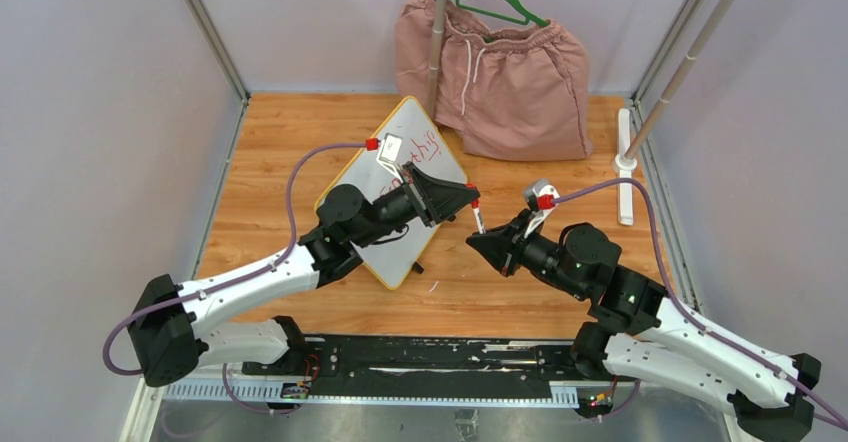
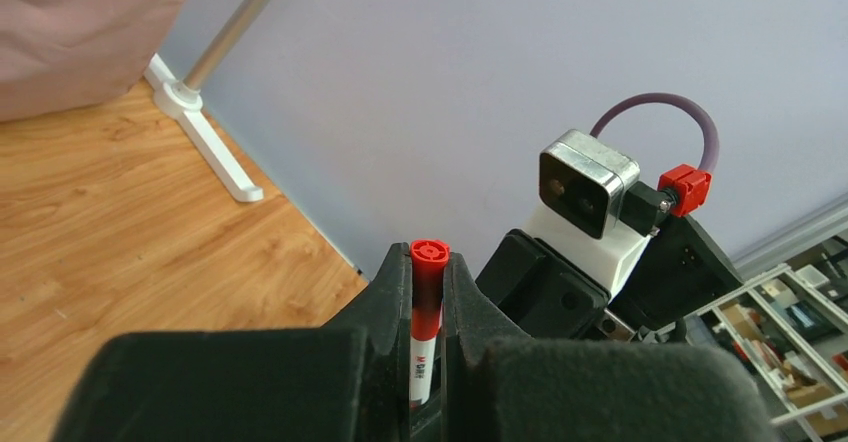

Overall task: Write a sentence on the whiteboard
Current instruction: Close the whiteboard marker at the center of the board.

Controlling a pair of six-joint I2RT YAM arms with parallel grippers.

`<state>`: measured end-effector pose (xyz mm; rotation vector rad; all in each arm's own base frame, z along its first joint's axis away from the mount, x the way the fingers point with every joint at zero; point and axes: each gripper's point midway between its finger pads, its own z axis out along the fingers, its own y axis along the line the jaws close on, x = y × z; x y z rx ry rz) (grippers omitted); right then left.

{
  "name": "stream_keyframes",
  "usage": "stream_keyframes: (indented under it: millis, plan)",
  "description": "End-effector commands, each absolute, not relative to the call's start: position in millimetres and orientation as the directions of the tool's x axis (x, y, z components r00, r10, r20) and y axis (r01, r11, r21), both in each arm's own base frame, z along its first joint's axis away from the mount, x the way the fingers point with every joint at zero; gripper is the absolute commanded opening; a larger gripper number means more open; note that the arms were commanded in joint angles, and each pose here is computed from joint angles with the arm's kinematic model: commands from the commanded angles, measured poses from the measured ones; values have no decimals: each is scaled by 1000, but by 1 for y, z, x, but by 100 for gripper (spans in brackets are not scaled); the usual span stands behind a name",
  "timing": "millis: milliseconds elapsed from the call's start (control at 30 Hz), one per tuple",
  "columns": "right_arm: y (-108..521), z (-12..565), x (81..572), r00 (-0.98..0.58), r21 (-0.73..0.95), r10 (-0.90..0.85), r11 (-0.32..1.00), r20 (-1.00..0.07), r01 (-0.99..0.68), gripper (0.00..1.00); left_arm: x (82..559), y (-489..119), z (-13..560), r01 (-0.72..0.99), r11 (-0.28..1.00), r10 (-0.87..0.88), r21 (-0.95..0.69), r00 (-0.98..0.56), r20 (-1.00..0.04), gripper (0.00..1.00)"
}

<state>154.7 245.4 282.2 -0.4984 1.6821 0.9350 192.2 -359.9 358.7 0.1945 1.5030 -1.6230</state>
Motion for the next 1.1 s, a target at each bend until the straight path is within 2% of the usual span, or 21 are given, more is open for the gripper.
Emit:
stream_keyframes:
  millis: [0, 267, 433, 600, 733, 900, 1067]
  plan:
    - [248, 307, 160, -282, 336, 186, 604, -941, -723, 0, 154, -372, 358, 726, 61, -390, -685, -614, -686, 0]
    - [244, 314, 166, -258, 327, 202, 629, -945, -705, 0, 143, -376, 346, 727, 58, -350, -684, -627, -696, 0]
    - [253, 315, 155, -261, 311, 170, 570, -950, -761, 0, 152, -369, 348, 728, 115, -382, -676, -596, -707, 0]
    - [260, 318, 134, -297, 317, 120, 482, -947, -816, 31, 162, -358, 356, 744, 192, -412, -640, -531, -741, 0]
    - [258, 320, 129, -304, 323, 117, 462, -945, -826, 43, 167, -353, 357, 746, 225, -416, -628, -509, -753, 0]
    - [250, 320, 129, -313, 327, 114, 489, -943, -809, 43, 166, -348, 362, 745, 221, -431, -629, -504, -749, 0]
    - [249, 311, 130, -343, 346, 102, 504, -934, -791, 36, 164, -344, 365, 743, 214, -439, -634, -507, -742, 0]
